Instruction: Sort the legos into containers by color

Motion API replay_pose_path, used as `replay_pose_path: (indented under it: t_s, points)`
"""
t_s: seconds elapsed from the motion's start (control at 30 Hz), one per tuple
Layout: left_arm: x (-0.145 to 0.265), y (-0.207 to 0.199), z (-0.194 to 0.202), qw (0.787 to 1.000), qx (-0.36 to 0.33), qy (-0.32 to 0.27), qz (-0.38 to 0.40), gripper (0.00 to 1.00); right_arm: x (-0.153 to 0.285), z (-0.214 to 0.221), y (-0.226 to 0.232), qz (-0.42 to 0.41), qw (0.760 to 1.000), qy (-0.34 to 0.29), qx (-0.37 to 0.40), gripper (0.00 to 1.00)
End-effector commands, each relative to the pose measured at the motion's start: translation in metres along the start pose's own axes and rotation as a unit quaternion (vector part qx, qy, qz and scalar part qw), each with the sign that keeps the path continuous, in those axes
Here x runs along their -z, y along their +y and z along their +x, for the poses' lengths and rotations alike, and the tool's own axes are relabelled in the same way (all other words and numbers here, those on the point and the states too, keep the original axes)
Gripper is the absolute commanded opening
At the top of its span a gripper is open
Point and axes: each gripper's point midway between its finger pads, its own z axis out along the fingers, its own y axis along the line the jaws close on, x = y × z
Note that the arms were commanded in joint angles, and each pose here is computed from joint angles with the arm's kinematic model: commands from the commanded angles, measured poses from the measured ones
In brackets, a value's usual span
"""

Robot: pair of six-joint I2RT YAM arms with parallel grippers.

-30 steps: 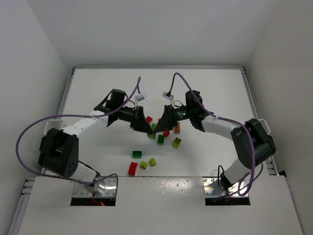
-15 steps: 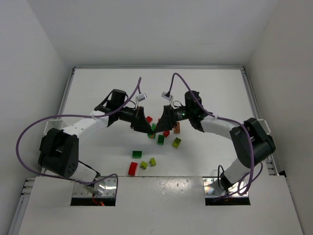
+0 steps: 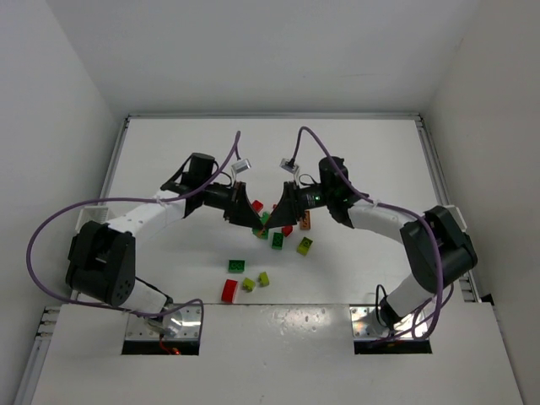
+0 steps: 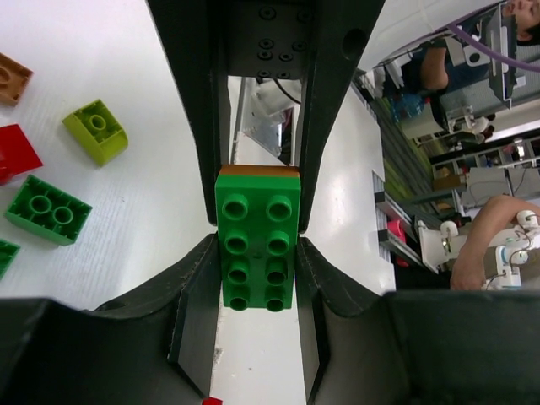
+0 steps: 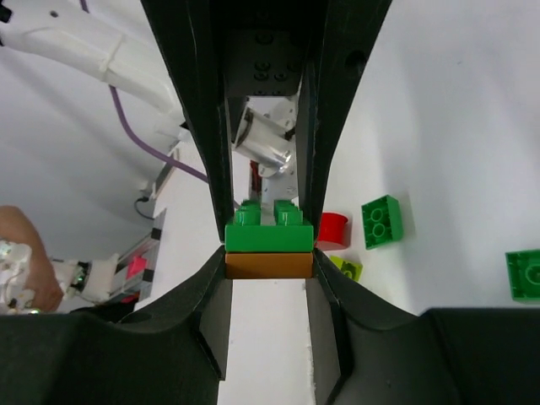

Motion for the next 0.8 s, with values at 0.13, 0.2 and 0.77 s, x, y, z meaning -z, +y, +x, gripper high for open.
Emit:
replay_pose_path:
  t_s: [0.13, 0.2, 0.77]
  points:
    - [0.034, 0.013, -0.029, 0.997, -0.024, -0.061, -0.048, 0.0, 0.013, 0.02, 0.004, 0.014, 0.997, 0.031, 0.066, 0.0]
    - [0.041, 0.016, -0.033, 0.995, -0.026, -0.071, -0.059, 0.0, 0.017, 0.022, 0.001, 0.025, 0.997, 0.033, 0.062, 0.0]
    - [0.092, 0.05, -0.058, 0.943, -0.099, -0.116, -0.295, 0.0, 0.171, -0.038, -0.074, 0.468, 0.876, 0.007, 0.116, 0.0]
